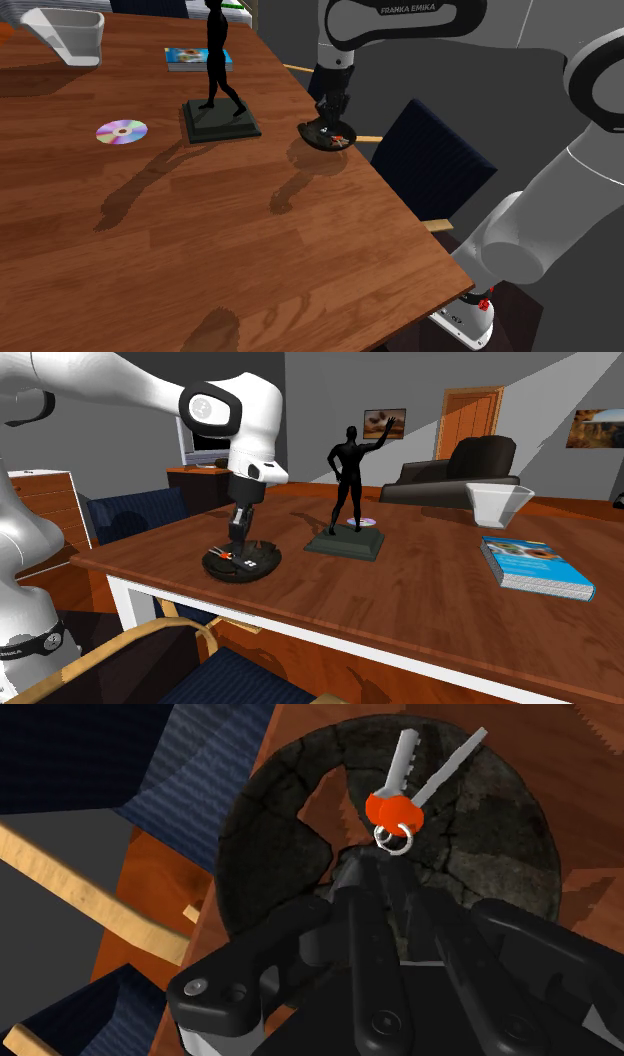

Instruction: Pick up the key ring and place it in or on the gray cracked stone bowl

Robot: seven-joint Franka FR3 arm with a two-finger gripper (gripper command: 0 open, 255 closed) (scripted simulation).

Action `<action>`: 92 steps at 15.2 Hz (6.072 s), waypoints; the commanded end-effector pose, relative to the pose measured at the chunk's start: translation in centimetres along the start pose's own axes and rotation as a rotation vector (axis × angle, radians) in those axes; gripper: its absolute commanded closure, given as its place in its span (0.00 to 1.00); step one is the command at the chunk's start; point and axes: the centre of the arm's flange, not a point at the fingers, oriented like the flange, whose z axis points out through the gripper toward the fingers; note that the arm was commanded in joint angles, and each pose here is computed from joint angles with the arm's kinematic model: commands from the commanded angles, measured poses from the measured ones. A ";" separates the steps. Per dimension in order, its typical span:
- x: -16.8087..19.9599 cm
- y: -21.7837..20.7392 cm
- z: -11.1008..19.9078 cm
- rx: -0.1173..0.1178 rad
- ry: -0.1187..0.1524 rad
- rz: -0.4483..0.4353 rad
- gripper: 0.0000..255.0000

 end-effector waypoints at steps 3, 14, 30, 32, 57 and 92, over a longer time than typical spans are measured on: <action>0.0 0.0 0.0 0.000 0.000 0.000 1.00; -2.0 -0.5 0.5 -0.009 -0.040 0.308 0.00; -2.1 -0.5 2.3 -0.009 -0.040 0.308 1.00; -2.1 -0.5 2.3 -0.009 -0.040 0.308 1.00; -3.5 -0.4 -8.9 -0.009 -0.040 0.308 1.00; 0.0 -0.4 -6.9 -0.009 -0.040 0.308 0.00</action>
